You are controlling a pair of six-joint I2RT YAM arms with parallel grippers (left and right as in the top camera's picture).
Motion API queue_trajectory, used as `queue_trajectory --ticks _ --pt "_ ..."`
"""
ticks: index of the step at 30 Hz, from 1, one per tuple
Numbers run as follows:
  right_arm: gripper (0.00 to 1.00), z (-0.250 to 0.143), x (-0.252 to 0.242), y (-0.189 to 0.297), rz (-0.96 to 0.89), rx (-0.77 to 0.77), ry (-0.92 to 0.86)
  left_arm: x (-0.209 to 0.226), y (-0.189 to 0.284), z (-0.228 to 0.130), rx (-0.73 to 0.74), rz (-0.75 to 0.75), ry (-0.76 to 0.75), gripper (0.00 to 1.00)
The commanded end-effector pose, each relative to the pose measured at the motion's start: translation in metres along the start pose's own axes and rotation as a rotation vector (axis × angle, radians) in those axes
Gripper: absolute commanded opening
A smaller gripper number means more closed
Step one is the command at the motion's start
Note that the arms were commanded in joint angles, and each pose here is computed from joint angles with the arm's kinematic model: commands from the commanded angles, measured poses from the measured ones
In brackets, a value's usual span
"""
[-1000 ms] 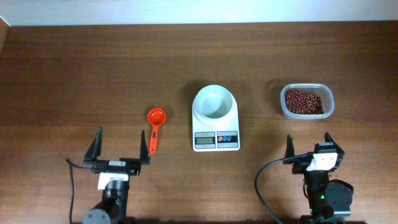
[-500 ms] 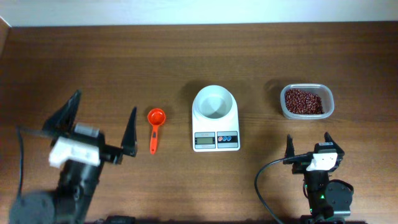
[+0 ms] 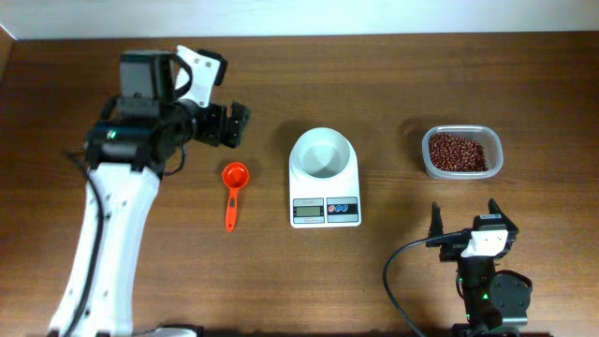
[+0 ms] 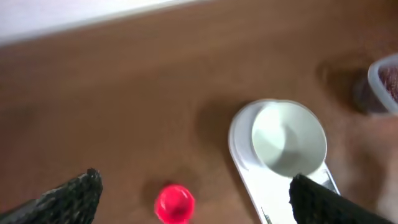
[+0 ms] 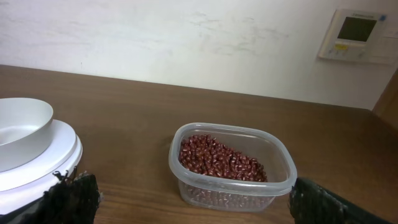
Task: Scoop item into bowl and weigh 50g on scale
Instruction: 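Move the left gripper forward over the red scoop's handle, then close the left gripper on the red scoop handle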
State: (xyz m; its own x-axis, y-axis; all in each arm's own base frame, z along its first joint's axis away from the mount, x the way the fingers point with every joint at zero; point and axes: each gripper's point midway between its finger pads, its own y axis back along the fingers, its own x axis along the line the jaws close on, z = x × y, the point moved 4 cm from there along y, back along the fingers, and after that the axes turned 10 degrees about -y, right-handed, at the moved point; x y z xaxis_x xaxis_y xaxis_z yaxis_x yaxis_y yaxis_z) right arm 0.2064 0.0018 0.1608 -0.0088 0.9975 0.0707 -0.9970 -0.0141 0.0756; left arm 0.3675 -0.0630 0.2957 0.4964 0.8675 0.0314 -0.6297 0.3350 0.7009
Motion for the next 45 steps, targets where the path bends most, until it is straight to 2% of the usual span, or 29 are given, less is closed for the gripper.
queue_trajectory --ticks 1,2,3,4,5,6,7,11,13,22,25,28,31,38,39,42,45 --pt "0.99 -0.003 0.000 0.000 -0.006 0.006 -0.008 -0.001 -0.036 -0.013 0.086 -0.084 0.039 0.99" --pt "0.99 -0.003 0.000 0.000 -0.006 0.006 -0.008 0.000 -0.045 -0.019 0.116 -0.095 0.049 0.88" --pt "0.99 -0.003 0.000 0.000 -0.006 0.006 -0.008 0.001 -0.056 -0.025 0.144 -0.104 0.059 0.61" --pt "0.99 -0.003 0.000 0.000 -0.006 0.006 -0.008 0.002 -0.064 -0.030 0.170 -0.114 0.072 0.25" --pt "0.99 -0.003 0.000 0.000 -0.006 0.006 -0.008 0.002 -0.070 -0.037 0.204 -0.116 0.116 0.06" --pt "0.99 -0.003 0.000 0.000 -0.006 0.006 -0.008 0.004 -0.076 -0.047 0.262 -0.099 0.206 0.00" --pt "0.99 -0.003 0.000 0.000 -0.006 0.006 -0.008 0.004 -0.080 -0.060 0.329 -0.078 0.283 0.00" --pt "0.99 -0.003 0.000 0.000 -0.006 0.006 -0.008 -0.005 -0.081 -0.088 0.468 -0.107 0.332 0.00" --pt "0.99 -0.003 0.000 0.000 -0.006 0.006 -0.008 -0.004 -0.080 -0.104 0.537 -0.064 0.369 0.00" --pt "0.99 -0.003 0.000 0.000 -0.006 0.006 -0.008 -0.019 -0.100 -0.172 0.672 -0.075 0.397 0.00" --pt "0.99 -0.003 0.000 0.000 -0.006 0.006 -0.008 -0.016 -0.111 -0.185 0.657 -0.042 0.382 0.08" --pt "0.99 -0.003 0.000 0.000 -0.006 0.006 -0.008 -0.018 -0.118 -0.198 0.649 -0.040 0.379 0.27" --pt "0.99 -0.003 0.000 0.000 -0.006 0.006 -0.008 -0.012 -0.121 -0.203 0.647 0.010 0.360 0.35" --pt "0.99 -0.003 0.000 0.000 -0.006 0.006 -0.008 -0.010 -0.128 -0.204 0.617 0.019 0.353 0.49" --pt "0.99 -0.003 0.000 0.000 -0.006 0.006 -0.008 -0.012 -0.129 -0.208 0.619 0.014 0.355 0.64" --pt "0.99 -0.003 0.000 0.000 -0.006 0.006 -0.008 -0.015 -0.131 -0.206 0.605 -0.018 0.364 0.99" --pt "0.99 -0.003 0.000 0.000 -0.006 0.006 -0.008 -0.017 -0.131 -0.204 0.596 -0.035 0.358 0.99"
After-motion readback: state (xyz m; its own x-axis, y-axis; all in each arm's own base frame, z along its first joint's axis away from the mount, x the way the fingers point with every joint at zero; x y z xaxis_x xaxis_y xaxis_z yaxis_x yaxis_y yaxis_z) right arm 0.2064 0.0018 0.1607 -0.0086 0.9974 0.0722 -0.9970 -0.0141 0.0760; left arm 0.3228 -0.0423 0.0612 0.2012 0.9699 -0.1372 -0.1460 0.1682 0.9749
